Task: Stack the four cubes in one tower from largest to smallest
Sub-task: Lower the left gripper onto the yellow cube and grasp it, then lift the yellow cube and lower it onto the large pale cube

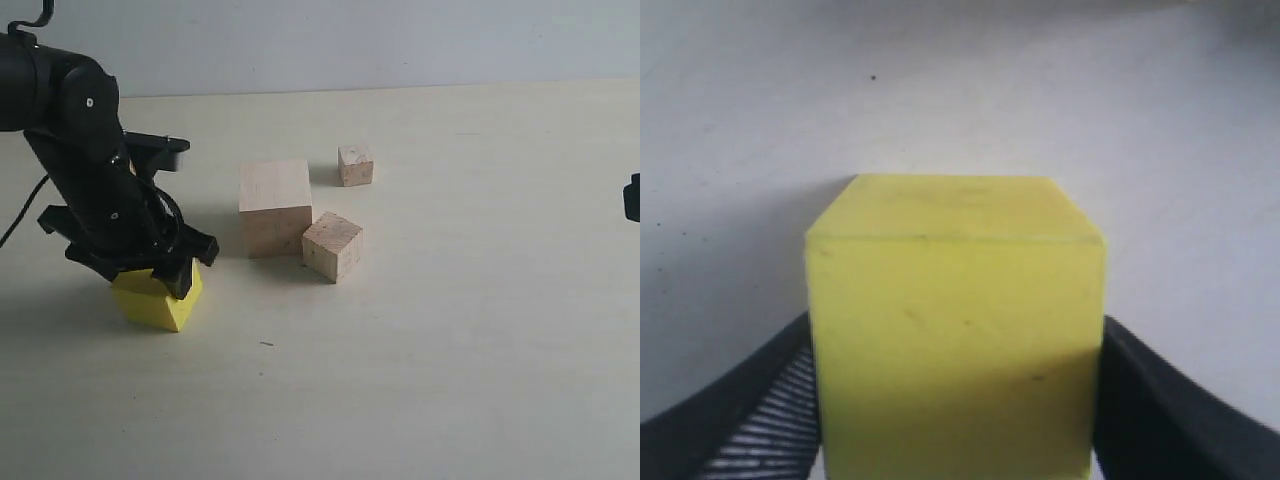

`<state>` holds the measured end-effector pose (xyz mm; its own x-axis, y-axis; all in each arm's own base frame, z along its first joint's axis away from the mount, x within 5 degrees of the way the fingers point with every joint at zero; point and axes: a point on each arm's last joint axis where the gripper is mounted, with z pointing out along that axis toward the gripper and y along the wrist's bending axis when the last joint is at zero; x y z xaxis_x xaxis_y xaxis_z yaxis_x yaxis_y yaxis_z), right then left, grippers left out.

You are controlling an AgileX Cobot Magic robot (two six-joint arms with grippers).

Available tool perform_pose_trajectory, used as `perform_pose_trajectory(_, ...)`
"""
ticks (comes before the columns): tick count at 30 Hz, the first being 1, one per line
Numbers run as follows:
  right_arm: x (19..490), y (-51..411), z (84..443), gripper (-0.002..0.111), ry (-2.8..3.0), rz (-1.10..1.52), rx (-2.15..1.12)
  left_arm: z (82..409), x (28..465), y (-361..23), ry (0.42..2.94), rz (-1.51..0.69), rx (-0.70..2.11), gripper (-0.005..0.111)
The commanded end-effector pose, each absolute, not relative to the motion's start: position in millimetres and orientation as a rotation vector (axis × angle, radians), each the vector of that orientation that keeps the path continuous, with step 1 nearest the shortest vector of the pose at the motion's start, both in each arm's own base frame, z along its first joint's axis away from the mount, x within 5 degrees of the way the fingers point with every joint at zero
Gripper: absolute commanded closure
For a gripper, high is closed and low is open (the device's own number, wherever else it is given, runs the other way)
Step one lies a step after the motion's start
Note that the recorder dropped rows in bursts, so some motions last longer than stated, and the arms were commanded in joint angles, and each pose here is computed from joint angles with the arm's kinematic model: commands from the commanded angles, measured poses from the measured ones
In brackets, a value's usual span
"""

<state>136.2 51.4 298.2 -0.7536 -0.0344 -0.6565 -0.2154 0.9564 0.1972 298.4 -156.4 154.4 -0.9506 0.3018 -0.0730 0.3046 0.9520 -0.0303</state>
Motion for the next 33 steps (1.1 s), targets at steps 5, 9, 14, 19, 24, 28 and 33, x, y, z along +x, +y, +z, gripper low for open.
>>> perform_pose_trajectory(5, 136.5, 51.9, 301.0, 0.108, 2.396, 0.336, -0.192, 192.7, 291.2, -152.1, 3.032, -0.062, 0.425, 0.107)
perform_pose_trajectory(9, 136.5, 51.9, 301.0, 0.108, 2.396, 0.336, -0.192, 250.8, 290.1, -151.9, 2.980, -0.116, 0.263, 0.107)
perform_pose_trajectory(14, 136.5, 51.9, 301.0, 0.108, 2.396, 0.336, -0.192, 291.5, 291.7, -167.9, 2.908, -0.232, 0.132, 0.107)
perform_pose_trajectory(19, 136.5, 51.9, 301.0, 0.108, 2.396, 0.336, -0.192, 309.9, 293.2, -193.9, 2.811, -0.324, 0.148, 0.107)
perform_pose_trajectory(24, 135.8, 51.7, 300.3, 0.108, 2.407, 0.334, -0.194, 306.3, 310.2, -214.1, 2.874, -0.314, 0.167, 0.107)
perform_pose_trajectory(28, 135.5, 51.7, 300.0, 0.108, 2.411, 0.333, -0.195, 300.7, 327.8, -225.7, 2.891, -0.305, 0.142, 0.107)
perform_pose_trajectory(33, 135.5, 51.7, 300.0, 0.108, 2.411, 0.333, -0.195, 288.9, 347.7, -241.2, 2.907, -0.301, 0.116, 0.107)
